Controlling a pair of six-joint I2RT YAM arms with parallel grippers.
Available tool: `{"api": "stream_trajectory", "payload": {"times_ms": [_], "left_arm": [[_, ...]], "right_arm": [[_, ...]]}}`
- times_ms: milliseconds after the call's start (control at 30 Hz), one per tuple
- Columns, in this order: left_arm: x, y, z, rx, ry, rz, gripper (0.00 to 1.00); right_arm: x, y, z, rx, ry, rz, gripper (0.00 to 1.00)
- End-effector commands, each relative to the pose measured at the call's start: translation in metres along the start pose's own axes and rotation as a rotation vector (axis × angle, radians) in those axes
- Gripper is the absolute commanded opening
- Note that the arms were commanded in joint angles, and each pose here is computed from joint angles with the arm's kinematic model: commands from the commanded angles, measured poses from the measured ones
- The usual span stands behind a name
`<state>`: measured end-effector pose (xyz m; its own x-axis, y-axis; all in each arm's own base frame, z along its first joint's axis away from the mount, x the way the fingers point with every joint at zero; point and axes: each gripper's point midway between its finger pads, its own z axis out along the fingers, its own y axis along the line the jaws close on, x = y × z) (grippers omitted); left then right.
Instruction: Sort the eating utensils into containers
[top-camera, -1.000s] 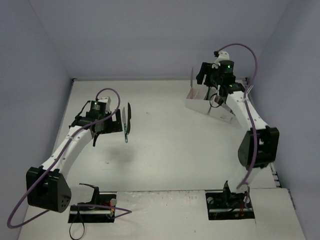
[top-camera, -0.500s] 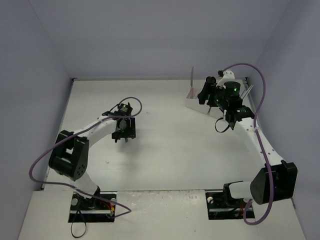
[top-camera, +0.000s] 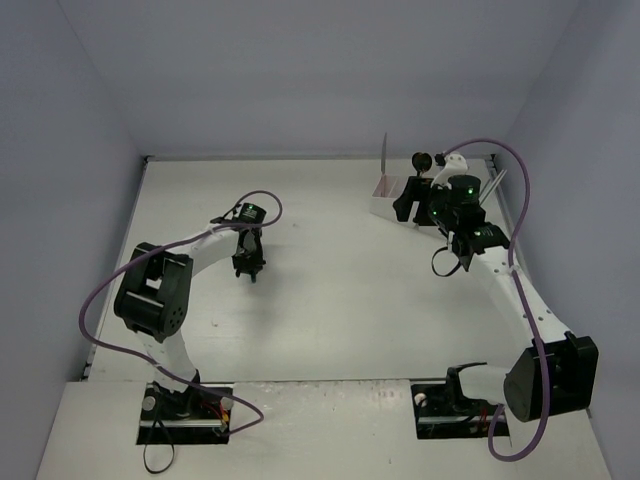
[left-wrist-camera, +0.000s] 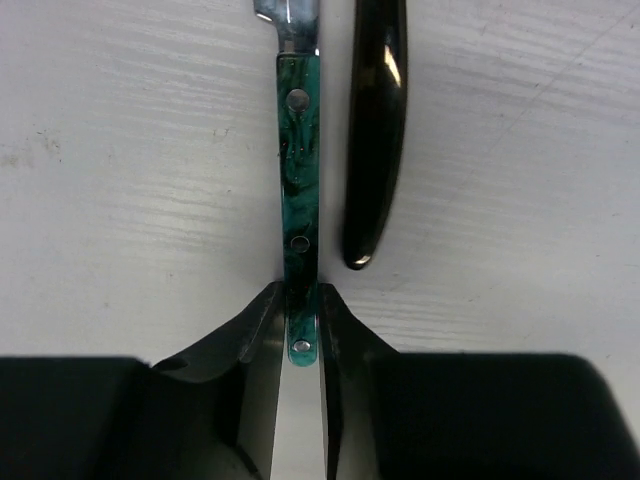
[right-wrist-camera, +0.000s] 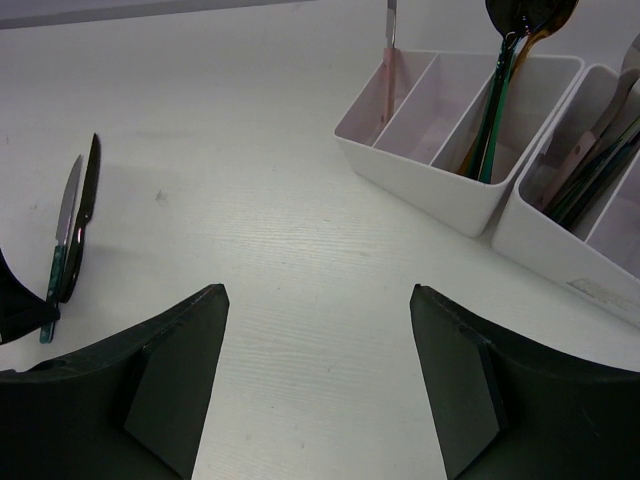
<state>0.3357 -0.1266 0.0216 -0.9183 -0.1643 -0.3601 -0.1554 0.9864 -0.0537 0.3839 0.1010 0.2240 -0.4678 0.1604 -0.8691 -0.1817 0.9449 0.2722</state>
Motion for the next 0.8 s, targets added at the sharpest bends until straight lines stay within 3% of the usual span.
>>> {"api": "stream_trajectory", "payload": {"times_ms": [0,33,233,367,600,767], "left_arm": [[0.003,0.014,0.011,-0.044,0.016,-0.042,0.09],[0.003,0.017,0.009,-0.050,0.011,-0.047,0.00],[0.006,0.036,-0.020,-0.095,-0.050,-0.054,0.00],[-0.006,0.036,-0.065,-0.041,-0.180,-0.028,0.00],[-0.027,-0.015,-0.173,0.251,-0.539,0.147,0.00],[-0.025,-0.048,-0.234,0.474,-0.688,0.251,0.00]], "right_arm": [[-0.023,0.014,-0.006,-0.049,-0.082,-0.015,0.71],[-0.023,0.015,-0.005,-0.051,-0.081,-0.017,0.72],[-0.019,0.040,-0.002,-0.125,-0.060,-0.026,0.72],[-0.016,0.084,-0.002,-0.252,-0.029,-0.026,0.73],[-0.024,0.166,-0.015,-0.475,0.004,-0.001,0.73],[-0.032,0.216,-0.027,-0.590,0.002,-0.018,0.72]]}}
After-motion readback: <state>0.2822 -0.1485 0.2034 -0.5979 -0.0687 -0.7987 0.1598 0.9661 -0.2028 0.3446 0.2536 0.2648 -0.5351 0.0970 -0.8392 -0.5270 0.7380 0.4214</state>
